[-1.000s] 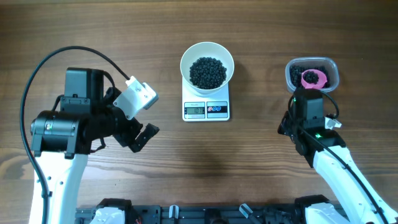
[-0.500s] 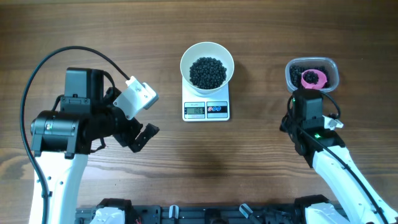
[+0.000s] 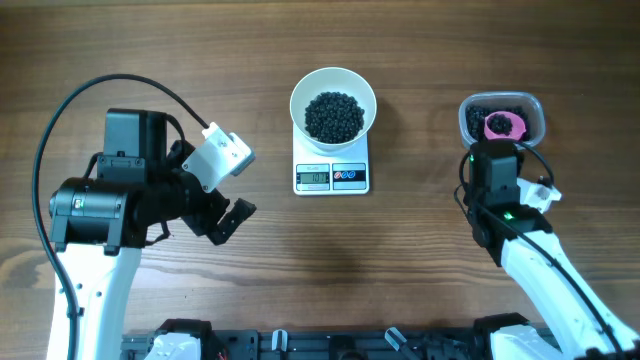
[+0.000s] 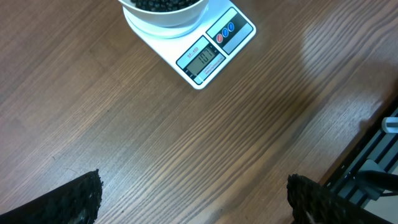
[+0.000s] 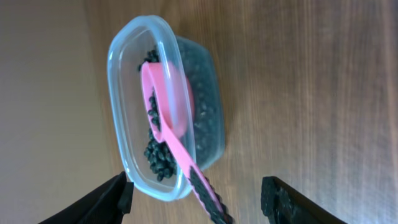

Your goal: Scoop item into bowl and weigh 150g on scale

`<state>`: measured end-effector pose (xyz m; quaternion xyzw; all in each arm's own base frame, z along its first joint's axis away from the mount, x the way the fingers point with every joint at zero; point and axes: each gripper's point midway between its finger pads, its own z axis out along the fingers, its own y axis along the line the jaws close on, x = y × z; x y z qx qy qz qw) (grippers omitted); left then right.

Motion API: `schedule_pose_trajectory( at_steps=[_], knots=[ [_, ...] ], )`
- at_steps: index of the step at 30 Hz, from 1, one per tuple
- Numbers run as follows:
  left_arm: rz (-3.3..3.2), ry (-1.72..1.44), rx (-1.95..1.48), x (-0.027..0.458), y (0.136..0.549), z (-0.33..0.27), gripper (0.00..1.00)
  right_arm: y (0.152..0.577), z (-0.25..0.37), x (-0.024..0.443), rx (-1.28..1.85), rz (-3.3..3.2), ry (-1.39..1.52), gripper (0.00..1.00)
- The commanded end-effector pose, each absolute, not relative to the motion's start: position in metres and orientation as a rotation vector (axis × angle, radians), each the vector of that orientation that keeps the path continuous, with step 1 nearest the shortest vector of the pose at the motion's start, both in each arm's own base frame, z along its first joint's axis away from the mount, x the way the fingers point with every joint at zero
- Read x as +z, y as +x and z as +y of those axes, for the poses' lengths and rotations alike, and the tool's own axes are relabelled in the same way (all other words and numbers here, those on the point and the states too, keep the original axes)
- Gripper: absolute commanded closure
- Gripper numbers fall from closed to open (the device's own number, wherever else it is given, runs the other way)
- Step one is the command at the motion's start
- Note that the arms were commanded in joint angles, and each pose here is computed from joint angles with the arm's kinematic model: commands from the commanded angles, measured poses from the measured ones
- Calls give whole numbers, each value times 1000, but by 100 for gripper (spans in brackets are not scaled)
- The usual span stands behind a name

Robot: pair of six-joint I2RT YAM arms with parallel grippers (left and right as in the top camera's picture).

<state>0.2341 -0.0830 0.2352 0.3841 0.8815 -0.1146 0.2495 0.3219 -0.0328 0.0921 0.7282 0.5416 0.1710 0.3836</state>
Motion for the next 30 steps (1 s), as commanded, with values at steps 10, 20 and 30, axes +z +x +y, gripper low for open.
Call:
schedule_pose_trajectory(
  at_steps=[10,20,30],
  knots=[
    [2382,1034,-332,240,233,-85,0,355,-18,67,421,1506,1707,49],
    [2382,1034,-332,240,233,-85,0,359,-8,74,440,1504,1661,58],
    [2382,1034,-332,240,233,-85,0,357,-10,78,392,1470,1637,60]
  ],
)
